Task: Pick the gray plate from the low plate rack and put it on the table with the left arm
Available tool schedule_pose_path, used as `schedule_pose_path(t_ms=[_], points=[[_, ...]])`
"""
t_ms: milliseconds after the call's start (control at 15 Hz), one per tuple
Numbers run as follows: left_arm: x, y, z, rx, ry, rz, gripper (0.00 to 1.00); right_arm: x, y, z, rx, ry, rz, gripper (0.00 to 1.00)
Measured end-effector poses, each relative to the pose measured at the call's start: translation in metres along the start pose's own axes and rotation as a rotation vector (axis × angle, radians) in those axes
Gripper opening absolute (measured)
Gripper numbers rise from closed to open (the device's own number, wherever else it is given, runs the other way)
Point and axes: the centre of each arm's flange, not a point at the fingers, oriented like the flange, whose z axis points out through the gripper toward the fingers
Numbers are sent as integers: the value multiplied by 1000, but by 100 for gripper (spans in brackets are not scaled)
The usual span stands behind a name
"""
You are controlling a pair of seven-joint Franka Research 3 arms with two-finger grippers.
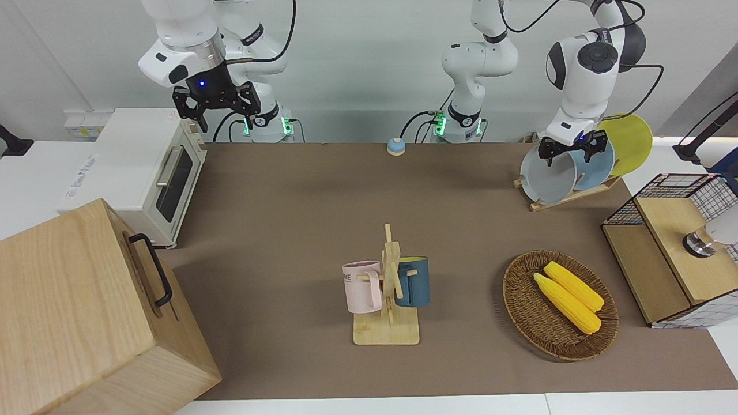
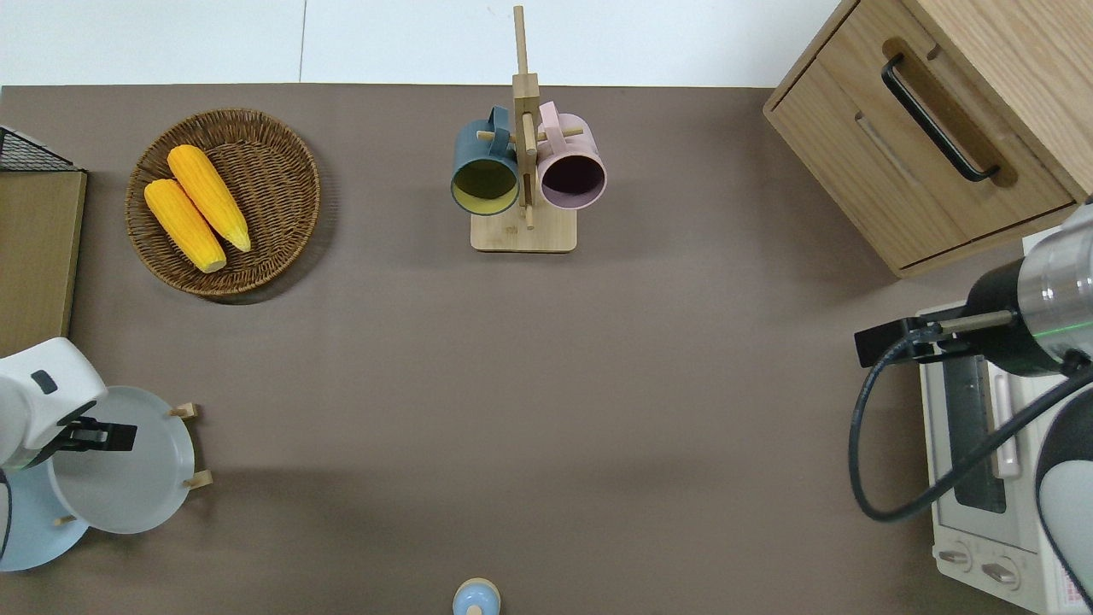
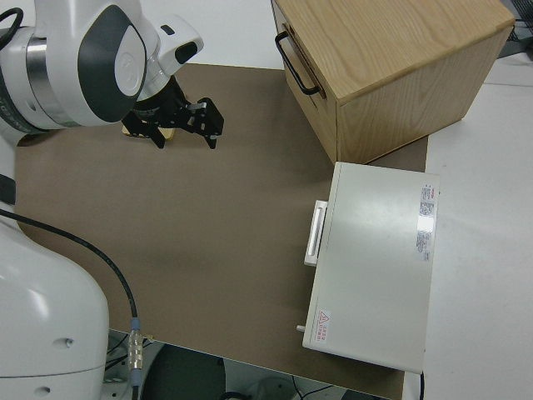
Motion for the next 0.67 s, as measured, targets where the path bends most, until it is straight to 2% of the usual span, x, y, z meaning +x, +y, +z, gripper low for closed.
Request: schedule_pose_path(t_ms=[667], points=[[-7, 1, 25, 45, -22, 34, 100, 0, 0, 0, 0, 0, 0, 99]])
